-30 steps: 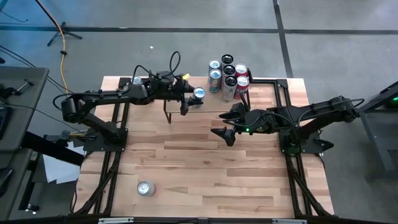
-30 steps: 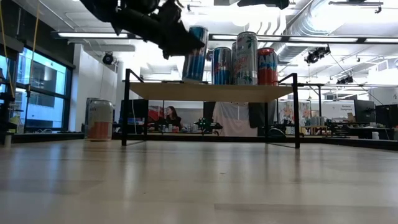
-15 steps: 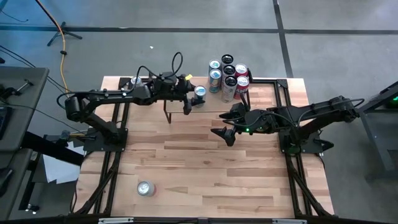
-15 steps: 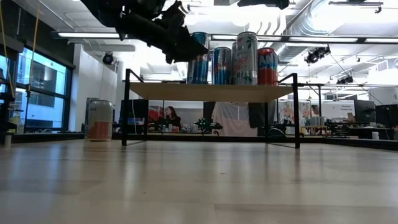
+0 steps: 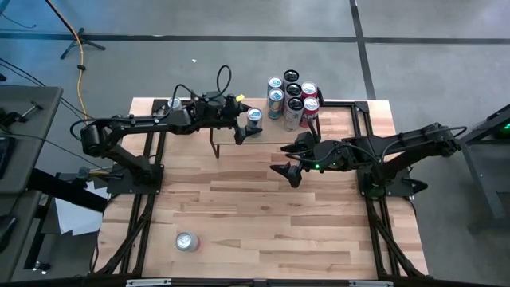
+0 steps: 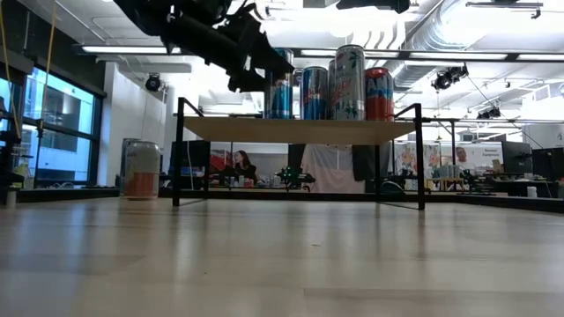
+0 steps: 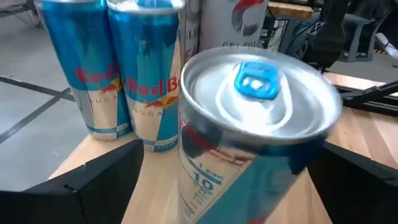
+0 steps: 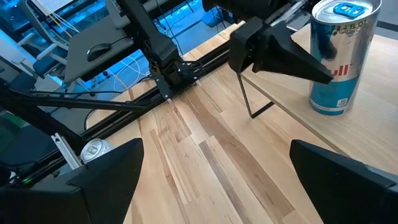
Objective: Place canned beverage on shelf
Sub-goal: Put the bottom blue soda can on the shelf aligned with the blue soda can
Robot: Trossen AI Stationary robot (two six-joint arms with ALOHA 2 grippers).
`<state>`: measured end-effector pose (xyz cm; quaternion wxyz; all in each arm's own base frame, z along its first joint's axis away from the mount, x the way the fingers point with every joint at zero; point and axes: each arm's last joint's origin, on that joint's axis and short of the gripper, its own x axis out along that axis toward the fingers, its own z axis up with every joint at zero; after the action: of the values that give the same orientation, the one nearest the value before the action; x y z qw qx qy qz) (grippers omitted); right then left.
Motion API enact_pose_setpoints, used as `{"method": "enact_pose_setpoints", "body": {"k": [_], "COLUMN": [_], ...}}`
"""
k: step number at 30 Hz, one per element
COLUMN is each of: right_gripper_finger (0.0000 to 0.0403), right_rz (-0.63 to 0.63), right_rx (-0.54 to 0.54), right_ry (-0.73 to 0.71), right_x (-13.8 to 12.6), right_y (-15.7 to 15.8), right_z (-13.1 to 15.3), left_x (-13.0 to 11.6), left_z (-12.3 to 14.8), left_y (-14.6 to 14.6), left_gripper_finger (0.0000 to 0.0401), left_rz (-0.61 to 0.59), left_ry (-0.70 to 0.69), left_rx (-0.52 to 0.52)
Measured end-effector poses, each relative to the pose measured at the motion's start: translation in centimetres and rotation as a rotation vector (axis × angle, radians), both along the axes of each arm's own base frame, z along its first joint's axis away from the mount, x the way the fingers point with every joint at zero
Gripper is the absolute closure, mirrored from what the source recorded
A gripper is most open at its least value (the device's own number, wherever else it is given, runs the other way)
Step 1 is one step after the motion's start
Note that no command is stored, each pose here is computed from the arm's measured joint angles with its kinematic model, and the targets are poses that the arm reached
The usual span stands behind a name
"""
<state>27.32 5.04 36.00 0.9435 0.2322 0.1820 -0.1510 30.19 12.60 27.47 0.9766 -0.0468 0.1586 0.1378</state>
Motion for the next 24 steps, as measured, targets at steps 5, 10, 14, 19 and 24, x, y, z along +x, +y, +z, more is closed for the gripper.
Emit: {"method": "enact_pose_setpoints", "body": {"k": [5,10,14,19,24], "right_gripper_finger": [0.0012,0.0012,0.0012,0.0012,0.0012], "right_rz": [0.000,0.000,0.000,0.000,-0.001], "right_rx": [0.000,-0.001,-0.002,-0.004,-0.004], "right_ry": [0.000,0.002,0.007,0.015,0.016], "right_x": [0.0,0.0,0.0,-0.1,-0.1], "right_y": [0.0,0.0,0.0,0.0,0.0], "right_z": [0.0,0.0,-0.1,-0.1,-0.1], "left_x": [-0.6,-0.6,-0.6,-0.7,-1.5], "left_z": [1.1,1.2,1.2,1.4,1.9], "left_y": [-0.3,-0.6,-0.6,-0.7,-1.5], "left_gripper_finger": [0.0001,0.0001,0.0001,0.0001,0.0001], "left_rz": [-0.011,-0.008,-0.014,0.042,0.138], "left_ry": [-0.037,-0.048,-0.042,-0.057,0.000], "left_rx": [0.005,-0.039,-0.021,-0.068,-0.018]}}
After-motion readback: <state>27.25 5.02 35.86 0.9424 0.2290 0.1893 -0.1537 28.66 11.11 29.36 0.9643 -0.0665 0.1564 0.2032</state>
